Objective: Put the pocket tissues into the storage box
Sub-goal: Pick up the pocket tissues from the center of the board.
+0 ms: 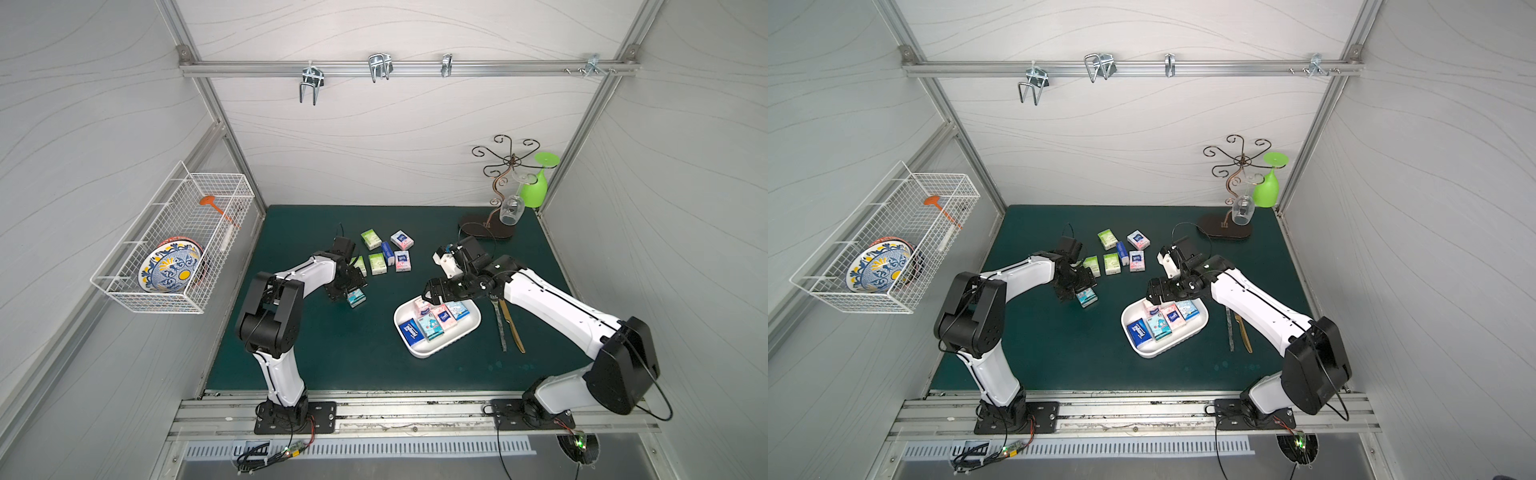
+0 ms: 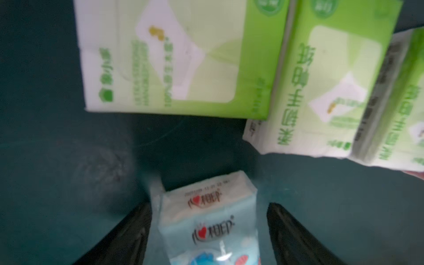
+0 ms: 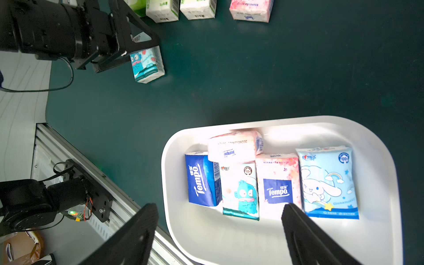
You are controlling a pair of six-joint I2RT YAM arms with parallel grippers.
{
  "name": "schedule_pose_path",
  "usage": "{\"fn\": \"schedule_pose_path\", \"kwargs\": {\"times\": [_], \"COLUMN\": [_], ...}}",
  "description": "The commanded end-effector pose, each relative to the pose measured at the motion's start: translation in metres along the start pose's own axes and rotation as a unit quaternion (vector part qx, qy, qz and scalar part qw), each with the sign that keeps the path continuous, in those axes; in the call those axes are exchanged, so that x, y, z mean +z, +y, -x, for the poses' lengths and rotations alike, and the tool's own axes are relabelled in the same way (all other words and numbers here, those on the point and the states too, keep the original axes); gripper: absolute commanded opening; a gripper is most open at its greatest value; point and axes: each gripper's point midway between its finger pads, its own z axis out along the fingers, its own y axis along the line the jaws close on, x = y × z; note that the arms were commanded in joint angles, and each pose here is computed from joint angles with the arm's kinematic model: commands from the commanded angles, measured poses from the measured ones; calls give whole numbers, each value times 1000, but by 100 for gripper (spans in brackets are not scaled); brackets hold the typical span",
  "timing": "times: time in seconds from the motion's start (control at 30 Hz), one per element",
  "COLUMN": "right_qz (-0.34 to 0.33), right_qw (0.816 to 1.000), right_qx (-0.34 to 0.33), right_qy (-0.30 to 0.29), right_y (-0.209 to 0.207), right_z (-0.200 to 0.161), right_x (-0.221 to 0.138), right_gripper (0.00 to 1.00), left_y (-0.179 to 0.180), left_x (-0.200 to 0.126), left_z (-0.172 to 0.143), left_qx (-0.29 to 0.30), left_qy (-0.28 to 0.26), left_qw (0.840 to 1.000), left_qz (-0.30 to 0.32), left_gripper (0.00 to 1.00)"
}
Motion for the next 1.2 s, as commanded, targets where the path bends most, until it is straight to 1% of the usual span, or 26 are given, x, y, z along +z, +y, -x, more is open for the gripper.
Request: {"fn": "schedule_pose_path", "kwargs": {"times": [0.0, 0.03, 0.1, 0.13, 0.27, 0.4, 0.6, 0.8, 0.93, 1.07, 1.17], "right_qz": [-9, -10, -13, -15, -21, -26, -31, -35, -38, -41, -43], "right_qw": [1000, 1000, 1000, 1000, 1000, 999, 999, 998, 997, 996, 995], "right_qx": [-6, -7, -6, -5, 2, 18, 37, 53, 62, 69, 81], "right_qy": [-7, -7, -6, -7, -7, -9, -4, -8, -17, -27, -37], "right_y": [-3, -4, -6, -7, -13, -22, -32, -37, -40, -43, -48], "right_z": [3, 2, 2, 3, 1, -2, -8, -12, -14, -18, -22], "right_x": [-11, -12, -12, -13, -14, -15, -15, -17, -22, -28, -33], "right_gripper": [91, 91, 91, 91, 91, 91, 91, 91, 91, 91, 91], "left_y": [-4, -3, -5, -6, -7, -8, -25, -50, -69, -83, -94], "left_x": [2, 3, 3, 3, -2, -16, -56, -96, -118, -129, -129], "left_z": [9, 9, 10, 11, 11, 9, 0, -24, -45, -64, -75], "left_qx": [6, 6, 8, 9, 9, 14, 29, 53, 71, 87, 99], "left_qy": [-15, -15, -16, -16, -17, -23, -48, -72, -93, -114, -130], "left_qw": [1000, 1000, 1000, 1000, 1000, 1000, 998, 994, 989, 985, 983], "left_qz": [5, 7, 4, 2, 0, -2, -32, -66, -87, -91, -89], "left_gripper": [76, 72, 58, 53, 46, 46, 48, 50, 51, 52, 52]}}
